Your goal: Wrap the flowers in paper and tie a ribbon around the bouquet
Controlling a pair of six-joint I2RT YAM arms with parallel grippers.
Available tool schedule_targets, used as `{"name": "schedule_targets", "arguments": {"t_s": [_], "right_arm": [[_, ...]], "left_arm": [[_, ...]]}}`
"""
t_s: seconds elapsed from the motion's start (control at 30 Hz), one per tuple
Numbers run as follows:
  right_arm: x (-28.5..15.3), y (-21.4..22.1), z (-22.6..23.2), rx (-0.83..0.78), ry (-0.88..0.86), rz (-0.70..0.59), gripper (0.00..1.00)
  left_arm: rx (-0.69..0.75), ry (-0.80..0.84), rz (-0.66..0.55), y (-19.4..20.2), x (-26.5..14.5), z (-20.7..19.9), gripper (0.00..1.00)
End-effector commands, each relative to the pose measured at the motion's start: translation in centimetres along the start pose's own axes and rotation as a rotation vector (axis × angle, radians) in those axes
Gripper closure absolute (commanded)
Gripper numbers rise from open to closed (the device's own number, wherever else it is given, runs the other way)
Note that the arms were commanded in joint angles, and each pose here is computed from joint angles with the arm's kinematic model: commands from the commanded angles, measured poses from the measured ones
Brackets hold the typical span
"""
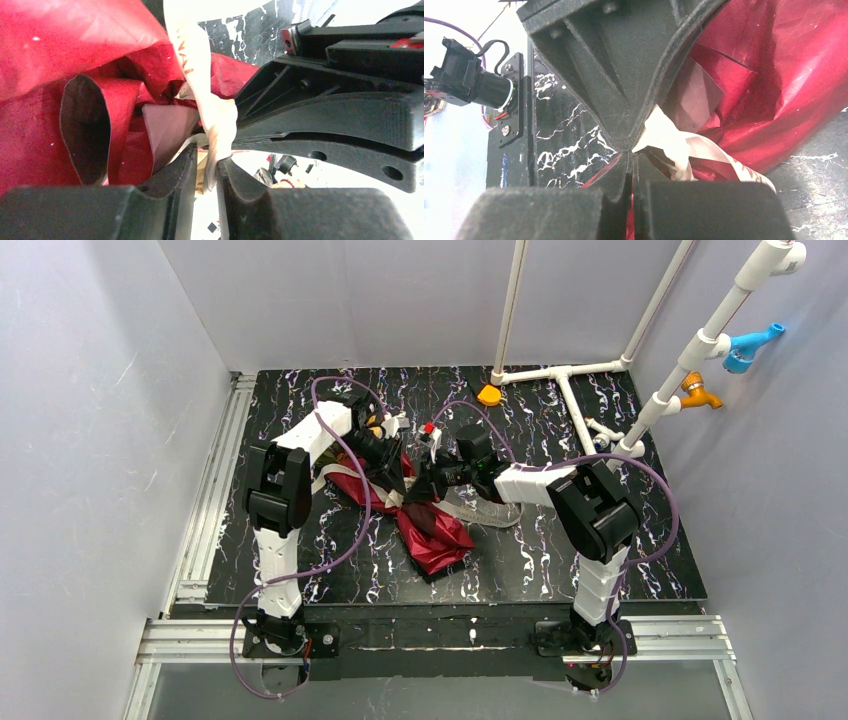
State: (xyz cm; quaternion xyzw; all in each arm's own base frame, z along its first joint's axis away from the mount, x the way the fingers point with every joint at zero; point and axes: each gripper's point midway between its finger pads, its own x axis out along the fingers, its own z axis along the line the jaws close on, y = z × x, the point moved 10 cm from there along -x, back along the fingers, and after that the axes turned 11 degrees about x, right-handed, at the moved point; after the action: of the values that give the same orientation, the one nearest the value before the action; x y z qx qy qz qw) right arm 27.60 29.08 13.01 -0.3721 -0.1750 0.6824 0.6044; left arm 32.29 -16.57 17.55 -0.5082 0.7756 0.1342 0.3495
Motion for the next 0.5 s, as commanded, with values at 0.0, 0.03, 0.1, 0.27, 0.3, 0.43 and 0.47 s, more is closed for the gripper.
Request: {"name": "schedule_targets", "arguments": {"t_s": [0.0,0.03,0.1,0.27,0.3,0.43,0.47], "right_arm": [[0.4,-2.0,0.5,-0.078,-0.043,-0.049,0.99],[0.4,-2.0,0.5,-0.076,-0.043,-0.047,0.99],[0.5,-2.0,0.5,-0.073,-0.044,-0.041,0.99],[0.5,-1.8,0.4,-0.068,-0.039,-0.032,0.99],[0.6,-1.8,0.4,-0.069,-0.040,-0.030,0.99],[0.7,-1.8,0.3,-0.068,-0.036,-0.024,0.99],[0.7,-1.8,0.3,-0.067,-0.037,-0.024,0.99]], "left_arm": [[0.036,-0.068,-0.029,0.7,-1.5,-1.5,0.77],[0.039,-0.087,-0.029,0.8,-1.6,-1.5,0.74],[0.044,-0.112,-0.033,0.9,-1.7,-1.5,0.68],[0.070,-0.150,-0.074,1.1,-2.1,-1.7,0.58],[0.063,-0.176,-0.081,1.1,-2.2,-1.7,0.57],[0.079,-0.288,-0.116,1.1,-3.1,-1.8,0.54],[0.090,-0.308,-0.134,1.1,-3.4,-2.0,0.53]]}}
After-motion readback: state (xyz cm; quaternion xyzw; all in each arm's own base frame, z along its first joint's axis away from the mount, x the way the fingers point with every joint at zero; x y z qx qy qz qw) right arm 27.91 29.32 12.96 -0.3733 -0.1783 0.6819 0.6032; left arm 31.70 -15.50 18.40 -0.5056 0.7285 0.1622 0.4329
